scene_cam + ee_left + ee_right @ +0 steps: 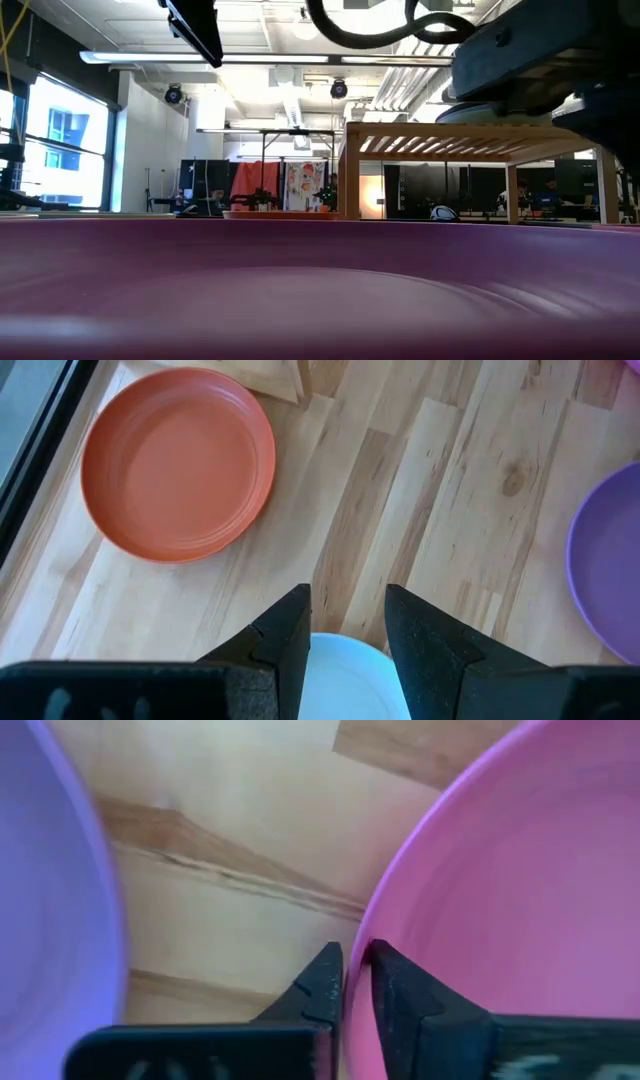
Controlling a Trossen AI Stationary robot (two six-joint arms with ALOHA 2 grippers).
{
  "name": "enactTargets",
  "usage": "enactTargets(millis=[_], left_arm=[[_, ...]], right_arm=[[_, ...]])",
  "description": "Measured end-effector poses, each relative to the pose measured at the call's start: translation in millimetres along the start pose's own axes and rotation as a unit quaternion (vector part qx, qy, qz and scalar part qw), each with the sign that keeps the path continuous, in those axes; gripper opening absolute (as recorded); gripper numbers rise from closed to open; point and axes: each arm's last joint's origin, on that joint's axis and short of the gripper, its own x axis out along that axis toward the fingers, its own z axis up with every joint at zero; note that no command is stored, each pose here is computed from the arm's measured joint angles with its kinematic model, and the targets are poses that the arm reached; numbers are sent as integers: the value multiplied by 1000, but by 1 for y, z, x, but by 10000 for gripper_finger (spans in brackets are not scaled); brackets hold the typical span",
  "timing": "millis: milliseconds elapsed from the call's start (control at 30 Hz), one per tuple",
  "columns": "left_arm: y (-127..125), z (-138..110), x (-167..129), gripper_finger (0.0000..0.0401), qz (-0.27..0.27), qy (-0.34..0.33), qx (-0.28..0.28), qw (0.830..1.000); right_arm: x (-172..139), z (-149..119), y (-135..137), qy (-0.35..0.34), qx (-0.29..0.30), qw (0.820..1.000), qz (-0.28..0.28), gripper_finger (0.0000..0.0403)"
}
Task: Place and stack plates onto a shelf
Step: Stack the pink plate on top of the black plate on the shelf
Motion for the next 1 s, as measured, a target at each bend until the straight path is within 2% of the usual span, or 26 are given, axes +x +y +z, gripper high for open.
enactTargets(millis=[100,367,800,1000], left_arm=[[0,0,0,119,0,0,1,1000],[0,0,0,119,0,0,0,1000],[0,0,0,119,0,0,1,1000],[0,0,0,119,0,0,1,1000]], right_arm=[[0,0,0,4,0,1000,-1,5],[-6,-1,1,14,-3,1000,-5,2],[-75,4,-5,-66,-13,997,-36,1],[-94,10,-3,-72,-25,997,-20,0]])
